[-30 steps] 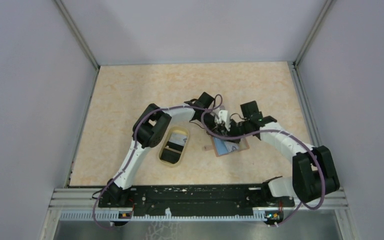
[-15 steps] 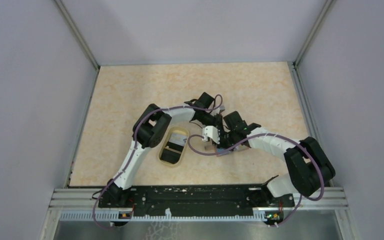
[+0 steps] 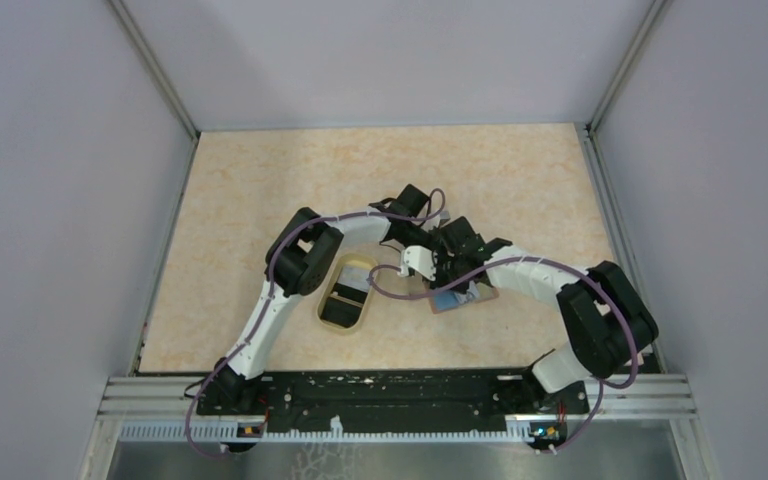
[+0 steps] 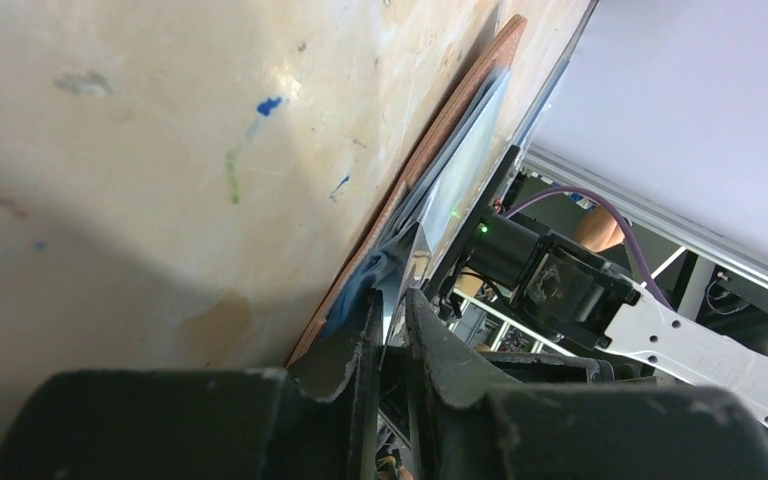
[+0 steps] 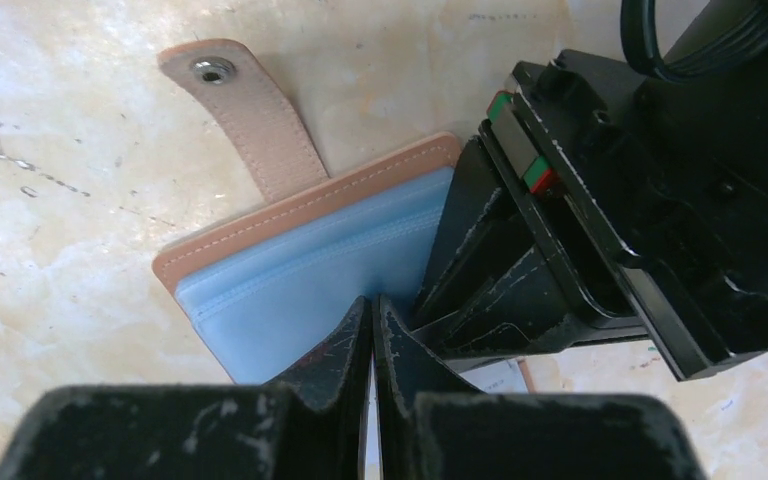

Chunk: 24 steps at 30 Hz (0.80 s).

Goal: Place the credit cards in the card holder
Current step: Insert the credit card into the card holder.

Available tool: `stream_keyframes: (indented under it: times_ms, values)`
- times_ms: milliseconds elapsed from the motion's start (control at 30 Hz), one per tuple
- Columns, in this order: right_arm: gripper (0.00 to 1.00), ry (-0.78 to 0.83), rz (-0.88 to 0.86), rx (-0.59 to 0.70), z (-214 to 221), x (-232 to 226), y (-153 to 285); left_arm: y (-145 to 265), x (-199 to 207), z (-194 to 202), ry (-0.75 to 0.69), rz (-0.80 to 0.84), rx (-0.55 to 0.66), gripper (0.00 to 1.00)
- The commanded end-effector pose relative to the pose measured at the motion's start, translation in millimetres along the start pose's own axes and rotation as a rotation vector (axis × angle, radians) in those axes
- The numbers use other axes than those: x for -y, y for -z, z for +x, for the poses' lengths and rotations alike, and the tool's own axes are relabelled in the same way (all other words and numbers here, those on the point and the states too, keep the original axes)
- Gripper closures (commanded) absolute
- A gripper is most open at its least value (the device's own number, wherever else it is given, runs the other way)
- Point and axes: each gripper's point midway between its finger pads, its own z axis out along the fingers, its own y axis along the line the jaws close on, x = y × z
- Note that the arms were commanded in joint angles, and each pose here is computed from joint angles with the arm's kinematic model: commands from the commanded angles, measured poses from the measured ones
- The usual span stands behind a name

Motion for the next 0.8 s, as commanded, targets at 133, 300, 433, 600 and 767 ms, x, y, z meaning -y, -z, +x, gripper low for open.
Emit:
stream_keyframes:
  times_ms: [133,300,433,600,767]
  values:
    - [0.98,0.009,0.029,-0.145,21,10,7,-12,-49,-1,0.081,-0.134,0.018,0.75]
    - [0.98,-0.004,0.035,-0.177,27,12,9,-12,-49,-2,0.078,-0.139,0.022,0.73]
    - [0.98,-0.023,0.059,-0.213,35,19,13,-11,-48,-3,0.073,-0.141,0.031,0.73]
    - [0.98,-0.054,0.050,-0.245,42,22,18,-9,-45,-6,0.066,-0.144,0.048,0.71]
    - [0.98,-0.054,0.065,-0.285,49,26,23,-7,-41,-8,0.058,-0.140,0.065,0.71]
